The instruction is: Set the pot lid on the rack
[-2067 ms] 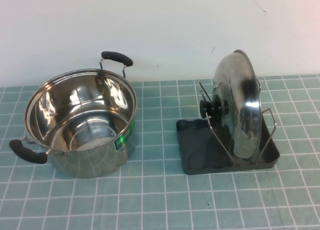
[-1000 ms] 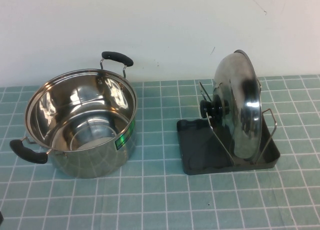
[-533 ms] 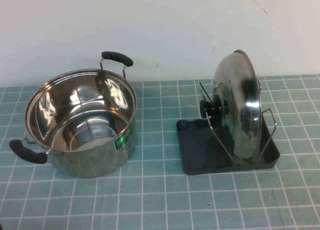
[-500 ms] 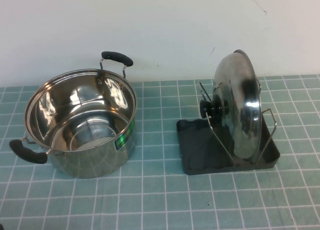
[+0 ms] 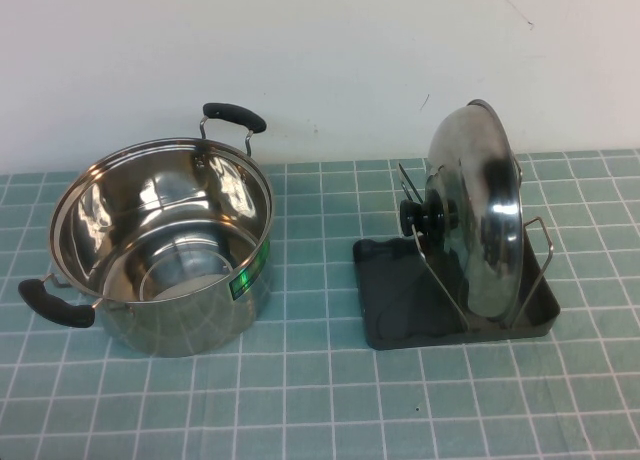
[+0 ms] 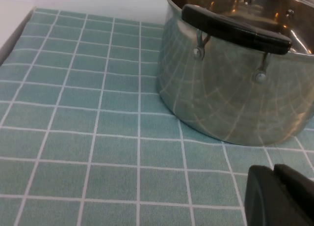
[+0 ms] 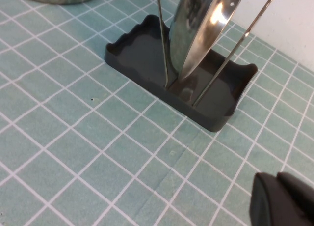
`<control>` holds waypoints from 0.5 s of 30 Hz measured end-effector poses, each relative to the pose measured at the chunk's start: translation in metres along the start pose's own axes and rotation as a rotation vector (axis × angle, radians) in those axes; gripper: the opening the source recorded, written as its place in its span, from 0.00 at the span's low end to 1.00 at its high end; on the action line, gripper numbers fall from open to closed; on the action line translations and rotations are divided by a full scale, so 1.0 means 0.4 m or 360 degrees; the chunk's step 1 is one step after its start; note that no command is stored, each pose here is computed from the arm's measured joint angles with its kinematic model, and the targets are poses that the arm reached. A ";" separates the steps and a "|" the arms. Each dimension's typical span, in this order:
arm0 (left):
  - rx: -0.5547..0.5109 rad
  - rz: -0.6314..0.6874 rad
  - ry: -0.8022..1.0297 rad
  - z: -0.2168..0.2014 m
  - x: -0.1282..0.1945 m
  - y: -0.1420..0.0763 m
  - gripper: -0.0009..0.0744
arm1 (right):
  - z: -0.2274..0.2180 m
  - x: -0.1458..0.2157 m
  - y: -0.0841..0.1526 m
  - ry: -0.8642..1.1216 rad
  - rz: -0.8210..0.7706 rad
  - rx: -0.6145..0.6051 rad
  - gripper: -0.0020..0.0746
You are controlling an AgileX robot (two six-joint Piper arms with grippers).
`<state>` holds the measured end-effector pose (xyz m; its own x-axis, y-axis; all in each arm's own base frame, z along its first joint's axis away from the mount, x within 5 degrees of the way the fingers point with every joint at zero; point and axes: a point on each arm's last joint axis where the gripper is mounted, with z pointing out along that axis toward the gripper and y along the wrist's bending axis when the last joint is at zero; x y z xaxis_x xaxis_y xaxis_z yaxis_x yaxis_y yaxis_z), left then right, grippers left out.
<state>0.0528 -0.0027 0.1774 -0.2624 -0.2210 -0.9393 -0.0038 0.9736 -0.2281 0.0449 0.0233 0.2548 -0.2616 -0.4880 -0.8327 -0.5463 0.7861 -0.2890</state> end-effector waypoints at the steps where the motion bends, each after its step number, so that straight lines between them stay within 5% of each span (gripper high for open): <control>1: 0.0000 0.0000 0.0003 0.000 0.000 0.000 0.01 | 0.000 0.000 0.000 0.0000 0.0000 0.0000 0.02; 15: 0.0000 0.0157 0.0003 0.000 0.000 0.000 0.01 | 0.000 0.000 0.000 0.0000 0.0000 0.0000 0.02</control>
<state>0.0527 -0.0028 0.1773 -0.2631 -0.1241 -0.9568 0.0224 0.9906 -0.1347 0.0449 0.0233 0.2548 -0.2616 -0.4880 -0.8327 -0.5463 0.7861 -0.2890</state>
